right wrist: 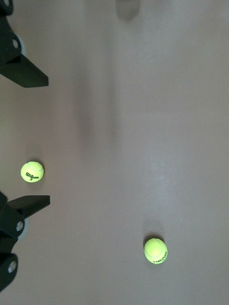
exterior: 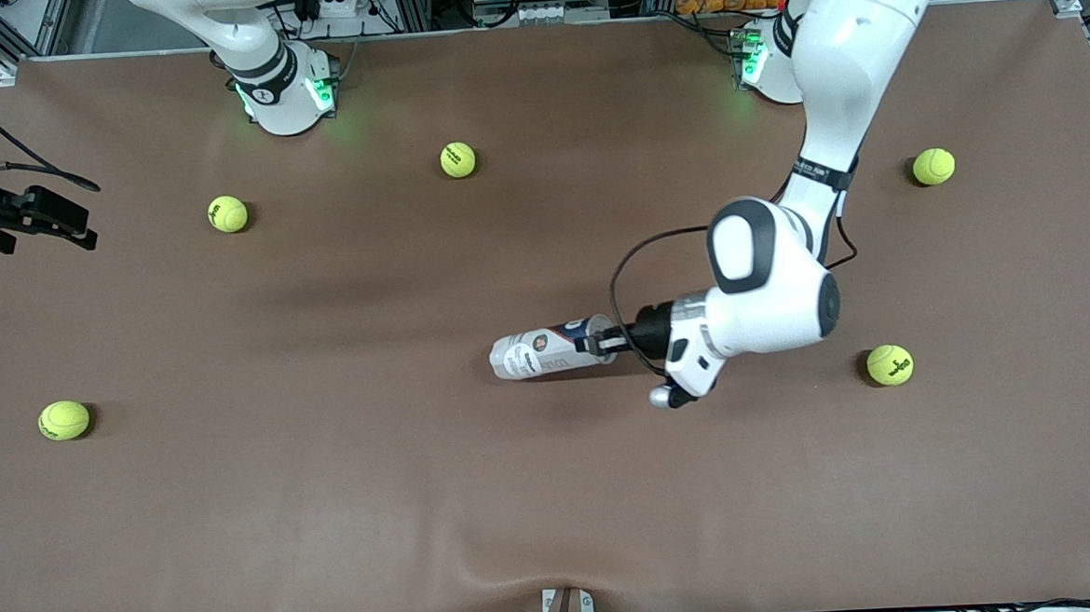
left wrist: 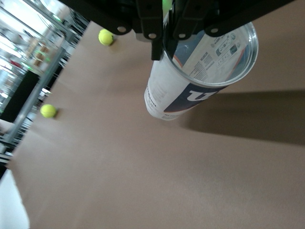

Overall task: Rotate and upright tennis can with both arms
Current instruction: 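Grasp the can's rim end with the left gripper, then lift and rotate the can upright with the left gripper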

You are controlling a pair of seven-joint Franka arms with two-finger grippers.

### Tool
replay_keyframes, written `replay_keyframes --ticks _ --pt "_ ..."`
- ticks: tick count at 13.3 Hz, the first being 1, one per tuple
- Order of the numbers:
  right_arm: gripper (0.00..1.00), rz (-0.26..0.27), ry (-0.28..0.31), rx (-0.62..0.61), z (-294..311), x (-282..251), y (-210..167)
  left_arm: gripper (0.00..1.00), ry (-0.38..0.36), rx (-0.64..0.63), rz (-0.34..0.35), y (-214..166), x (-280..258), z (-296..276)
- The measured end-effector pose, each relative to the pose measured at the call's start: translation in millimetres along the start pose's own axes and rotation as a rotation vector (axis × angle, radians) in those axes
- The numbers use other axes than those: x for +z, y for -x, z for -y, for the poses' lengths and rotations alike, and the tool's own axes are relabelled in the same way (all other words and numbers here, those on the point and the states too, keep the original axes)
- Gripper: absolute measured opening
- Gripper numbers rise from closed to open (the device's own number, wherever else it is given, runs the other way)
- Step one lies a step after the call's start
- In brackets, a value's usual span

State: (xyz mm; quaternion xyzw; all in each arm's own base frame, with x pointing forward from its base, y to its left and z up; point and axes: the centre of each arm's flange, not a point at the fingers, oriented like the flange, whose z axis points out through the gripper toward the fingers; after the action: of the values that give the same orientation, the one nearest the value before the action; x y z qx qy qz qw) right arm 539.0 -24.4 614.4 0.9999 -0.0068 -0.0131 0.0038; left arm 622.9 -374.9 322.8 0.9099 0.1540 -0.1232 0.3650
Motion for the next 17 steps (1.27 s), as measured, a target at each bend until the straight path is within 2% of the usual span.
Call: replay_keyframes --ticks 4,9,14,17 --pt "1.0 0.001 0.0 0.0 0.1 0.4 0.0 0.05 -0.211 -0.026 -0.119 44.2 -7.7 -48.4" --pt "1.0 0.002 0.0 0.0 0.2 0.6 0.0 0.05 -0.486 -0.029 -0.181 123.8 -0.7 -91.5" --pt "1.0 0.001 0.0 0.0 0.2 0.6 0.0 0.05 -0.678 -0.001 -0.23 164.4 38.7 -88.0" --pt "1.0 -0.009 0.0 0.0 0.2 -0.3 -1.2 0.05 -0.741 0.001 -0.262 183.5 62.9 -86.4"
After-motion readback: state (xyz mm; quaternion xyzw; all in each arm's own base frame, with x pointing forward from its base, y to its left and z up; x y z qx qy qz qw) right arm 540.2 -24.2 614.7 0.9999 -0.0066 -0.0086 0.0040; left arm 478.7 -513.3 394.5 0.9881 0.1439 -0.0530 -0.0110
